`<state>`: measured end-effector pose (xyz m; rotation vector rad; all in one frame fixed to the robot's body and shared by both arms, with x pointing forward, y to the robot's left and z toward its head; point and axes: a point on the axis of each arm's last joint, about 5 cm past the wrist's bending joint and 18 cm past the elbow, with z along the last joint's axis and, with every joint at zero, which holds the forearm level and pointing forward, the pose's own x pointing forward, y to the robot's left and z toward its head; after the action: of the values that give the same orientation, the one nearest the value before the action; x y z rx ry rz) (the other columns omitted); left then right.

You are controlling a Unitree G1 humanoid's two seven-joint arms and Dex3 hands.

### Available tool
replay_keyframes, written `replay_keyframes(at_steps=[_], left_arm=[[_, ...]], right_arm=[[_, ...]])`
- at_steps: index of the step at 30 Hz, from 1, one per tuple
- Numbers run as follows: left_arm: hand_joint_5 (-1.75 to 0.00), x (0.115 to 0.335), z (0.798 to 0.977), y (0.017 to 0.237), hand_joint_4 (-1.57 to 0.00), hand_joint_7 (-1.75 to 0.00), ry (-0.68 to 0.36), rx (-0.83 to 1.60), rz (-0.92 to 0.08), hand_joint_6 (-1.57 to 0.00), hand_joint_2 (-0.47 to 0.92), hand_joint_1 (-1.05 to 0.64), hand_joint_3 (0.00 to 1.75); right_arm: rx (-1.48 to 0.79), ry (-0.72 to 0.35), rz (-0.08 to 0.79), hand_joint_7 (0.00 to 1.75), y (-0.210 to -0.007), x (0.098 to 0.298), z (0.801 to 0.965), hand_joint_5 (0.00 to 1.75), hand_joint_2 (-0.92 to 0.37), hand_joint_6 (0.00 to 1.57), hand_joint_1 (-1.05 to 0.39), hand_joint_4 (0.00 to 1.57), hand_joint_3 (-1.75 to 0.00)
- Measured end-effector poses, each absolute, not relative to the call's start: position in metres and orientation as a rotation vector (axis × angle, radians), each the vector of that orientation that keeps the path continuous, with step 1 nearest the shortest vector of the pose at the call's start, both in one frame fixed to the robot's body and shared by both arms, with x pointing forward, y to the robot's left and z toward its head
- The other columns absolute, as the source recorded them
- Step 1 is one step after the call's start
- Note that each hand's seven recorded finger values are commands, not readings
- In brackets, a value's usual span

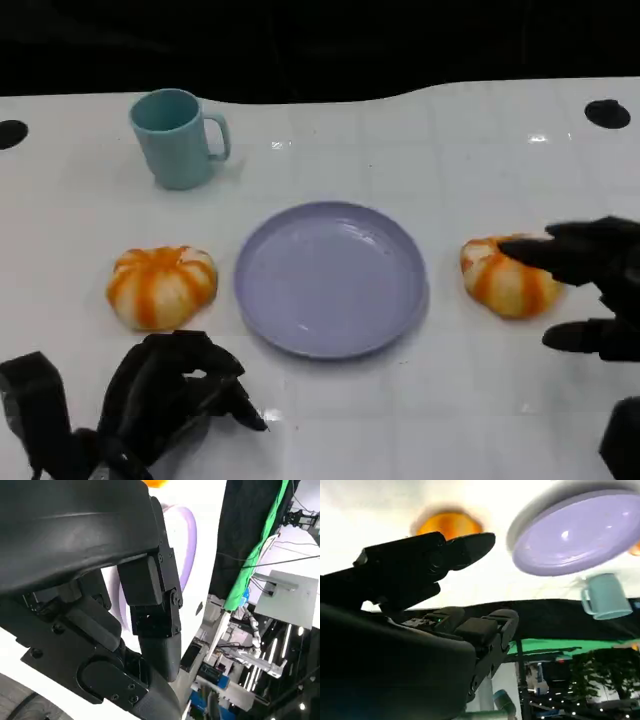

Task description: Grasp the bread from the table and place it into the plate.

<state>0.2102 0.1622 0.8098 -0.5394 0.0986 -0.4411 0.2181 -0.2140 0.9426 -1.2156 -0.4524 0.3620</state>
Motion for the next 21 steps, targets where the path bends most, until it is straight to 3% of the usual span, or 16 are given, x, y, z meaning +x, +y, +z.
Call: replay_keyframes(at_steps=[8, 21], left_arm=[[-0.61, 0.21, 0.81, 0.161, -1.57, -0.25, 0.089, -0.535, -0.441, -1.57, 0.7, -1.05, 0.0], [-0.6, 0.21, 0.81, 0.161, -1.57, -0.25, 0.089, -0.539, -0.438, -1.57, 0.69, -1.05, 0.0]], right_arm=[[-1.419, -0.424, 0.406, 0.0, -0.195, 0.235, 0.946, 0.06, -0.82, 0.26, -0.53, 0.17, 0.0], [-1.534, -0.378, 0.468, 0.01, -0.173, 0.264, 0.924, 0.07, -0.81, 0.28, -0.5, 0.19, 0.0]])
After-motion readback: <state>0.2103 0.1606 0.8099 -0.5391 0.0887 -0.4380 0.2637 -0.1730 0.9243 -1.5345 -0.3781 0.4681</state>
